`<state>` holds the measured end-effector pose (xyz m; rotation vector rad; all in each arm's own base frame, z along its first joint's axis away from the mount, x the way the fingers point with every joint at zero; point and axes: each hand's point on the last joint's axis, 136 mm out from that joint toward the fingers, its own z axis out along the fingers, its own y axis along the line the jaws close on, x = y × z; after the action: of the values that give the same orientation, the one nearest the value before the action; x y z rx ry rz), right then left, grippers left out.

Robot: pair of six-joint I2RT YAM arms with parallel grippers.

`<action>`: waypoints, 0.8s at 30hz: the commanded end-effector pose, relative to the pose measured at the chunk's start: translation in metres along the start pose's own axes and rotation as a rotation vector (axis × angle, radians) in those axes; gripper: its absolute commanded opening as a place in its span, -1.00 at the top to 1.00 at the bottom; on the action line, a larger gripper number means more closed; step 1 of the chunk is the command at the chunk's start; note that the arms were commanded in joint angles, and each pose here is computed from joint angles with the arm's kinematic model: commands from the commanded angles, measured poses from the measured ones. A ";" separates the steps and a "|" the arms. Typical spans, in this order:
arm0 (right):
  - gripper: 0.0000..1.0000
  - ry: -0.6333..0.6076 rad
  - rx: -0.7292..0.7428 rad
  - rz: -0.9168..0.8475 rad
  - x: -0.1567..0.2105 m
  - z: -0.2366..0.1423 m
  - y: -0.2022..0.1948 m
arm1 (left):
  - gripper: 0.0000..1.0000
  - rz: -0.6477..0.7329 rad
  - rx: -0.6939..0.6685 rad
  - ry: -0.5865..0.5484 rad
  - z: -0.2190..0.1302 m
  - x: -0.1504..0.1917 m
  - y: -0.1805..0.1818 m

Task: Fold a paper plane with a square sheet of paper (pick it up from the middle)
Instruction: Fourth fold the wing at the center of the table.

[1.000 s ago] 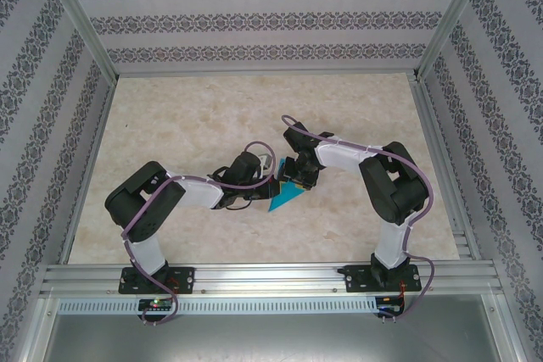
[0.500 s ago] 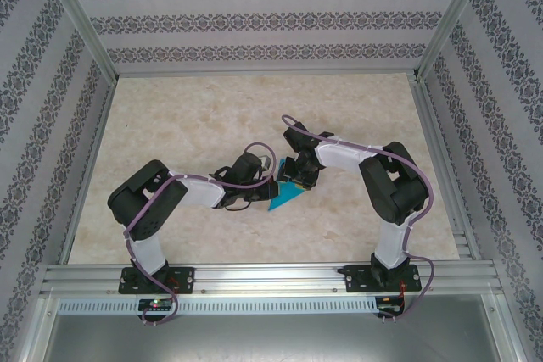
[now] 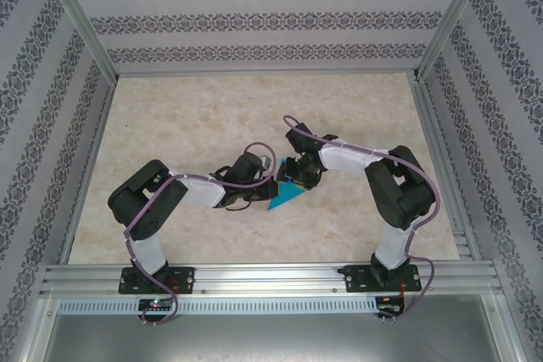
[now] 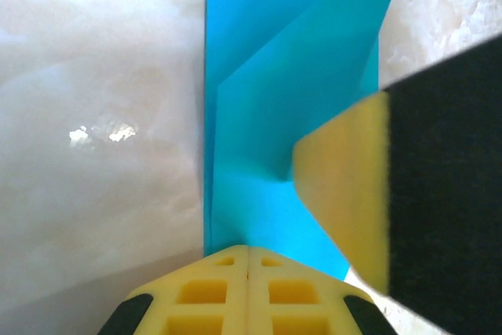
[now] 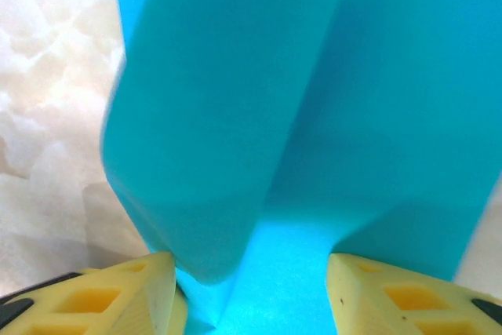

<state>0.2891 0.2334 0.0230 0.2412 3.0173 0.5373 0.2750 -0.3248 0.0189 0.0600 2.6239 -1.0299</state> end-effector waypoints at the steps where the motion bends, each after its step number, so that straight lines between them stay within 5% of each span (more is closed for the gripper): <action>1: -0.12 -0.105 -0.057 -0.034 -0.013 -0.038 0.006 | 1.00 -0.048 -0.145 0.086 0.004 0.023 0.041; 7: 0.05 -0.161 -0.168 -0.096 -0.006 -0.051 0.013 | 1.00 -0.055 -0.178 0.111 0.006 0.029 0.050; 11: 0.67 -0.134 -0.271 -0.125 0.003 -0.041 0.026 | 1.00 -0.053 -0.188 0.121 0.007 0.031 0.052; 14: 0.89 -0.128 -0.300 -0.133 0.002 -0.034 0.031 | 1.00 -0.049 -0.195 0.127 0.007 0.032 0.054; 24: 1.00 -0.068 -0.341 -0.139 0.002 -0.003 0.038 | 1.00 -0.055 -0.211 0.136 0.009 0.034 0.057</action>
<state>0.2885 0.2563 0.0382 0.0711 2.8186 0.9276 0.2777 -0.3278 0.0172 0.0641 2.6556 -1.0085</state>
